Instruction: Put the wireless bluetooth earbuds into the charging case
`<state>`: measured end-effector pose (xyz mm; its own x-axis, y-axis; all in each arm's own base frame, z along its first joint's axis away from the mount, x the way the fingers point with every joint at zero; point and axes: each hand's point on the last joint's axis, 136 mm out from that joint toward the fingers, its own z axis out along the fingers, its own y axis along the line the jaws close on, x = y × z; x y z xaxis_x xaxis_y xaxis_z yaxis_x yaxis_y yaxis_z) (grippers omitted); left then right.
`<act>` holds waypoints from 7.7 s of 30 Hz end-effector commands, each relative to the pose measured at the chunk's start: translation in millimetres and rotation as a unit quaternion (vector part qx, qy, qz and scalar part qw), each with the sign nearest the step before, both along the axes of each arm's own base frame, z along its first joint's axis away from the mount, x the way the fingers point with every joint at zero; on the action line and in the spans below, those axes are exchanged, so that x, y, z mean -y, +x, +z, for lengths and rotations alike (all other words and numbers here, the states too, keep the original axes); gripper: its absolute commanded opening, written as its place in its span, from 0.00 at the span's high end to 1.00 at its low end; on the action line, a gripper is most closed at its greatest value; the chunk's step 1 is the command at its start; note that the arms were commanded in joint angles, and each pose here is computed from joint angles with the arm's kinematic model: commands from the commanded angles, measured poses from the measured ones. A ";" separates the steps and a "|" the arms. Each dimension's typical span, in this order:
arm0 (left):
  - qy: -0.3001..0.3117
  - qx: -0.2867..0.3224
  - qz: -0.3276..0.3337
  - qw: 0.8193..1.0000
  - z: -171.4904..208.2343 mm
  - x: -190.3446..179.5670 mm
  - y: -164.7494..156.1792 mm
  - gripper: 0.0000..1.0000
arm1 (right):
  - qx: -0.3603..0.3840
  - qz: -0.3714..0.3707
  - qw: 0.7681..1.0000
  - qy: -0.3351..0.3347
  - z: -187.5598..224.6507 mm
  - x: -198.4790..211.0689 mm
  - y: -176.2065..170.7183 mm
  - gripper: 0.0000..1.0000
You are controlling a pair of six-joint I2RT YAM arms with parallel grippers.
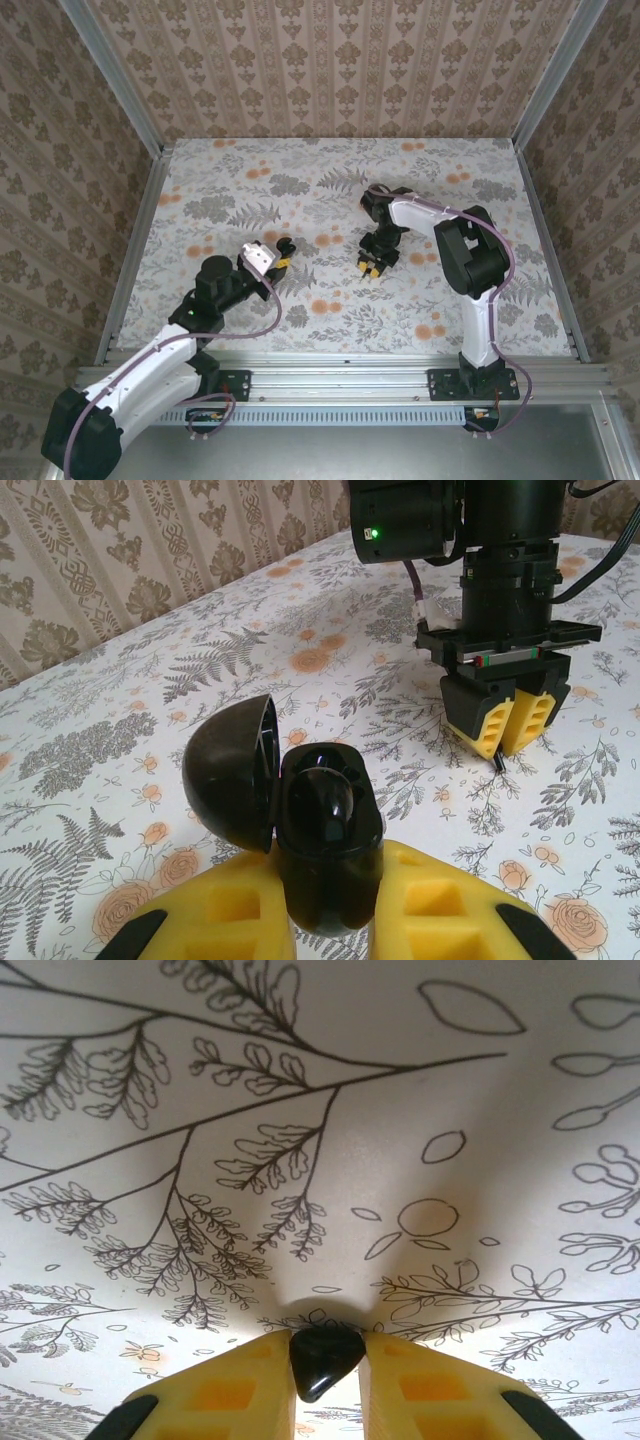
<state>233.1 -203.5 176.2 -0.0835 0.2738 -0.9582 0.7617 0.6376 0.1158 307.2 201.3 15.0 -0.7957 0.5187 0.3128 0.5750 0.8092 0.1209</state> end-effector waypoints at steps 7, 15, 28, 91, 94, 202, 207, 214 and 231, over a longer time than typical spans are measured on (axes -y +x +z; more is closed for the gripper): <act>-0.009 0.000 0.000 1.000 1.1 5.6 6.3 0.94 | 0.068 0.011 0.997 -0.026 3.9 12.9 16.1 0.84; -0.016 -0.040 -0.007 0.999 -26.8 14.7 11.2 0.95 | 0.205 0.019 0.979 -0.001 26.2 4.1 33.0 0.84; -0.034 -0.074 -0.031 0.996 -52.1 29.9 14.5 0.95 | 0.403 0.087 0.909 0.053 94.9 -51.9 27.9 0.84; -0.070 -0.048 -0.063 0.994 -20.5 38.5 7.9 0.95 | 0.490 0.192 0.843 0.111 144.0 -146.8 -3.4 0.83; -0.070 -0.046 -0.062 0.995 -19.4 38.1 8.1 0.95 | 0.492 0.195 0.841 0.115 144.8 -148.1 -4.4 0.83; -0.090 0.035 -0.209 0.973 30.3 64.9 -46.6 0.94 | 0.638 0.686 0.333 0.108 220.9 -128.8 -77.0 0.63; -0.088 0.035 -0.211 0.973 30.5 65.5 -47.8 0.94 | 0.638 0.684 0.341 0.097 218.0 -129.7 -69.4 0.63; -0.083 0.034 -0.214 0.973 28.9 66.8 -49.3 0.94 | 0.632 0.685 0.349 0.099 214.8 -131.9 -66.2 0.63; -0.076 0.034 -0.198 0.977 23.2 65.1 -45.8 0.95 | 0.649 0.663 0.363 0.083 222.6 -125.3 -60.3 0.82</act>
